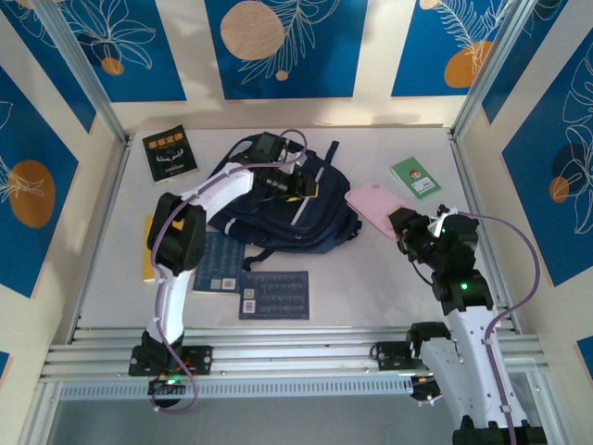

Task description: Pack books, pencil case, and school supplies into a backpack

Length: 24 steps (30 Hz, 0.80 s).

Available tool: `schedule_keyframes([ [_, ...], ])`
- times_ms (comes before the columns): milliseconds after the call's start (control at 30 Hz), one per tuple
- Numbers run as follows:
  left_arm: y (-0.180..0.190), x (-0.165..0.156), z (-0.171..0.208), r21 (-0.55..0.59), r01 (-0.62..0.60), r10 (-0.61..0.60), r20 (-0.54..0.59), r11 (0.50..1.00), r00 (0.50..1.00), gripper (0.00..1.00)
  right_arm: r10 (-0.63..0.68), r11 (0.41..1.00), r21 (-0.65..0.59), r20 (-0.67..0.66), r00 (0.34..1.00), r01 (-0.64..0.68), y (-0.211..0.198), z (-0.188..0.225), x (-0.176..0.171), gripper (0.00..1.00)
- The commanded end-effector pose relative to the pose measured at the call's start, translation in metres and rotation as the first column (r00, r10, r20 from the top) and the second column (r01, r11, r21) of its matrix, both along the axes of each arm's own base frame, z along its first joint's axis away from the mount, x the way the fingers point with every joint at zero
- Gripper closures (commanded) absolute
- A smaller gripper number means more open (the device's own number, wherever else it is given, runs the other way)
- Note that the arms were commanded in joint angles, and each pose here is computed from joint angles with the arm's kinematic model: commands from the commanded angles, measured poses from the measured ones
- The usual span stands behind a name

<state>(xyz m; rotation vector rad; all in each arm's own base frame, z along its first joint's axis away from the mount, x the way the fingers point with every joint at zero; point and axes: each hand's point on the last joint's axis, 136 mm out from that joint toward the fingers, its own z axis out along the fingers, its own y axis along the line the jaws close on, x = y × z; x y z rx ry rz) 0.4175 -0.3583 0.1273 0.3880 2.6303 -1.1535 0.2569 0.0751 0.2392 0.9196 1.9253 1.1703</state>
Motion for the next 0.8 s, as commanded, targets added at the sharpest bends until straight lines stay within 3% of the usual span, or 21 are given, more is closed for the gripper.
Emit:
schedule_keyframes([
  [0,-0.023,-0.006,0.009,-0.077,0.058,-0.058,0.006,0.995,0.998,0.52,0.039,0.999,0.0,0.052,0.998,-0.04,0.005,0.01,-0.002,0.64],
  [333,-0.02,-0.004,-0.018,0.015,0.05,-0.05,-0.005,0.999,0.999,0.68,0.049,0.998,0.043,0.03,0.998,-0.05,0.008,0.0,-0.001,0.64],
  [600,-0.012,0.008,-0.017,0.099,0.022,-0.025,0.031,0.995,0.999,0.76,0.056,0.997,0.049,0.033,0.998,-0.058,0.009,0.004,-0.002,0.65],
  [767,-0.009,0.01,-0.018,0.134,0.028,-0.033,0.033,0.991,0.999,0.95,0.051,0.998,0.032,0.047,0.998,-0.052,0.007,0.016,-0.004,0.64],
])
